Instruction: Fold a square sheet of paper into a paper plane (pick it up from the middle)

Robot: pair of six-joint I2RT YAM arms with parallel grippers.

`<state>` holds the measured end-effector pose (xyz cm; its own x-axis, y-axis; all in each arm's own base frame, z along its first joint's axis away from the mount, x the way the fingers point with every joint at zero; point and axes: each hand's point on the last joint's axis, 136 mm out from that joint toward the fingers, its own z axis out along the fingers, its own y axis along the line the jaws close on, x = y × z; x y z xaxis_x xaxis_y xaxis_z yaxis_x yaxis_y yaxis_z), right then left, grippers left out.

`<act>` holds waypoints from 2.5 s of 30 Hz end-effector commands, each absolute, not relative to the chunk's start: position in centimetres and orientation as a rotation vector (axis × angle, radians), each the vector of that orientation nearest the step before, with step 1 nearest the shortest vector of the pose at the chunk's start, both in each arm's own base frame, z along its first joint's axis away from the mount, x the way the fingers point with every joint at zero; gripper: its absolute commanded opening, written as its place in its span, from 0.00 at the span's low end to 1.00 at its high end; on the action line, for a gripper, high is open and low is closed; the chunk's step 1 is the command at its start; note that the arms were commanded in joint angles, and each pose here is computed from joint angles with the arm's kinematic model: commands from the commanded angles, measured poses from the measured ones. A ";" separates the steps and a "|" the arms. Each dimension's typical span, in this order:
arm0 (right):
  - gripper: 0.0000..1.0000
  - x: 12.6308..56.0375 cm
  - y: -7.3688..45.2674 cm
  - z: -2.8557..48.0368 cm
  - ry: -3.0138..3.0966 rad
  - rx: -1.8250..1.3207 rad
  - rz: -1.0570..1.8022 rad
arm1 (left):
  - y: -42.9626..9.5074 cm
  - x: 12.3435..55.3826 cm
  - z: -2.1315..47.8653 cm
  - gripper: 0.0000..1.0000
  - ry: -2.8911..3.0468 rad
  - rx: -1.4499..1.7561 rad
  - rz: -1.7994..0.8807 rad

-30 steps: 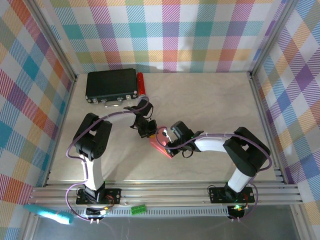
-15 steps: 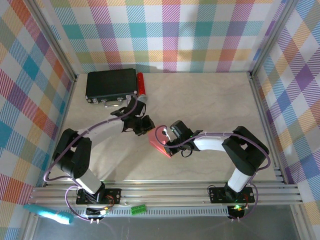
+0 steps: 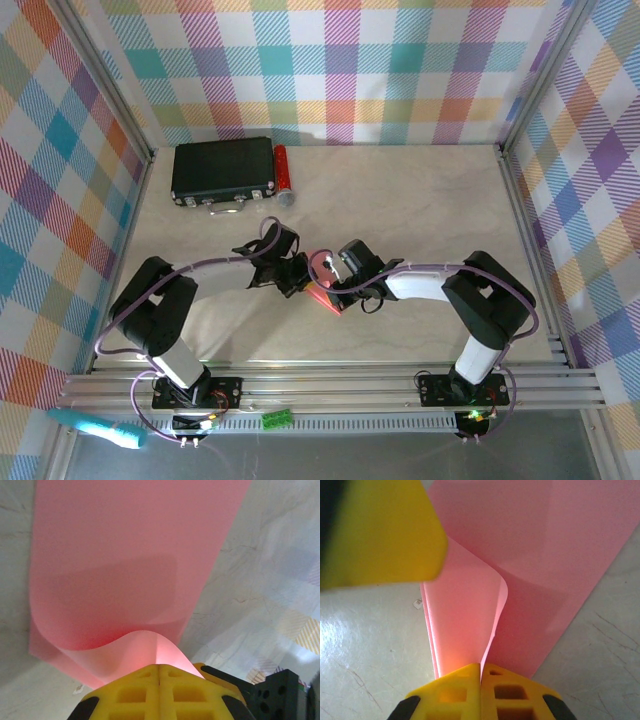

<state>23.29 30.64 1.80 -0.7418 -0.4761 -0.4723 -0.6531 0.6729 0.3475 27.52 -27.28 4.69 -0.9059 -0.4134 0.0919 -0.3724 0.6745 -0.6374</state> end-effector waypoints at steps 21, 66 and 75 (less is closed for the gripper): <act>0.09 22.9 29.2 -0.4 2.657 -0.859 0.641 | -26.6 25.7 1.3 0.01 2.883 -0.733 -0.942; 0.13 22.0 31.4 5.3 2.721 -0.694 1.011 | -25.1 25.0 0.2 0.08 2.866 -0.688 -0.886; 0.11 21.9 32.1 4.3 2.746 -0.714 1.048 | -26.5 26.0 2.9 0.14 2.803 -0.636 -1.001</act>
